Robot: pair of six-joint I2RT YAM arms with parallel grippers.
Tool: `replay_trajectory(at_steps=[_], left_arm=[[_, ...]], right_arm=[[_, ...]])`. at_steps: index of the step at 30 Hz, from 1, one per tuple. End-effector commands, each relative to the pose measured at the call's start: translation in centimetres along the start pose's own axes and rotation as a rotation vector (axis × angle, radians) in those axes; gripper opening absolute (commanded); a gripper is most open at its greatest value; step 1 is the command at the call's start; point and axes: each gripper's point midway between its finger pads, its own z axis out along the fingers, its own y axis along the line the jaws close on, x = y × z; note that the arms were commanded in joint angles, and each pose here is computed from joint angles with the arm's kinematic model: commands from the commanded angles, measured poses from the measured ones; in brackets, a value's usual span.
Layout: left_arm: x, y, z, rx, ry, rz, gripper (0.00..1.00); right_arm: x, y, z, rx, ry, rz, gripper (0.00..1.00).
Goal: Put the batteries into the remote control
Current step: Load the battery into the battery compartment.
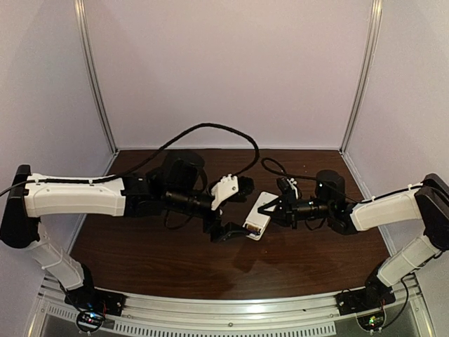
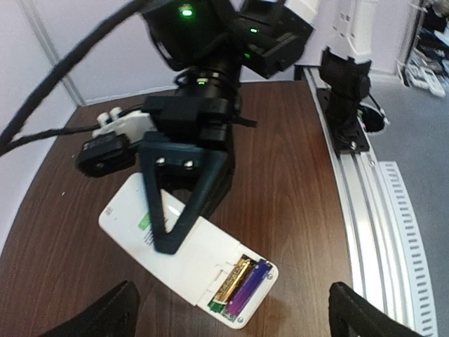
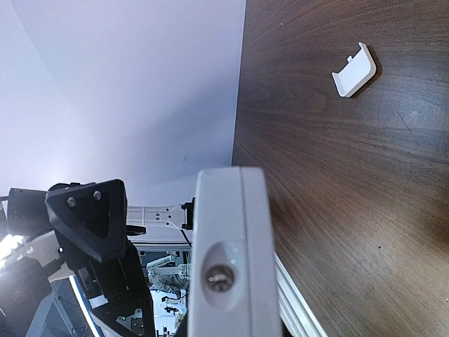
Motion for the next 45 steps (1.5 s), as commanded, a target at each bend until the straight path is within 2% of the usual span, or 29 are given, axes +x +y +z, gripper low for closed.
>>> replay_trajectory(at_steps=[1, 4, 9, 13, 17, 25, 36, 45], left_arm=[[-1.6, 4.9, -2.6, -0.238, -0.100, -0.372, 0.97], [0.0, 4.2, -2.2, -0.137, -0.027, -0.506, 0.97], [0.6, 1.5, -1.4, 0.043, -0.049, -0.671, 0.97], [1.2, 1.2, -0.6, 0.069, -0.060, -0.794, 0.96], [2.4, 0.9, 0.8, 0.095, 0.000, -0.871, 0.91], [3.0, 0.4, 2.2, 0.140, 0.031, -0.930, 0.82], [2.3, 0.5, 3.7, 0.156, 0.035, -0.921, 0.81], [2.3, 0.1, 4.8, 0.172, 0.054, -0.909, 0.74]], right_arm=[[-0.2, 1.3, -0.3, -0.050, -0.011, -0.047, 0.00], [-0.3, 1.7, -0.3, -0.060, -0.017, -0.062, 0.00], [-0.5, 2.1, -0.3, -0.076, -0.026, -0.070, 0.00], [-0.6, 2.3, -0.3, -0.081, -0.031, -0.072, 0.00], [-0.6, 2.5, -0.3, -0.083, -0.031, -0.075, 0.00], [-0.7, 1.7, -0.1, -0.039, -0.030, -0.072, 0.00], [-0.7, 1.7, 0.1, -0.032, -0.025, -0.065, 0.00], [-0.7, 1.7, 0.1, -0.033, -0.024, -0.066, 0.00]])
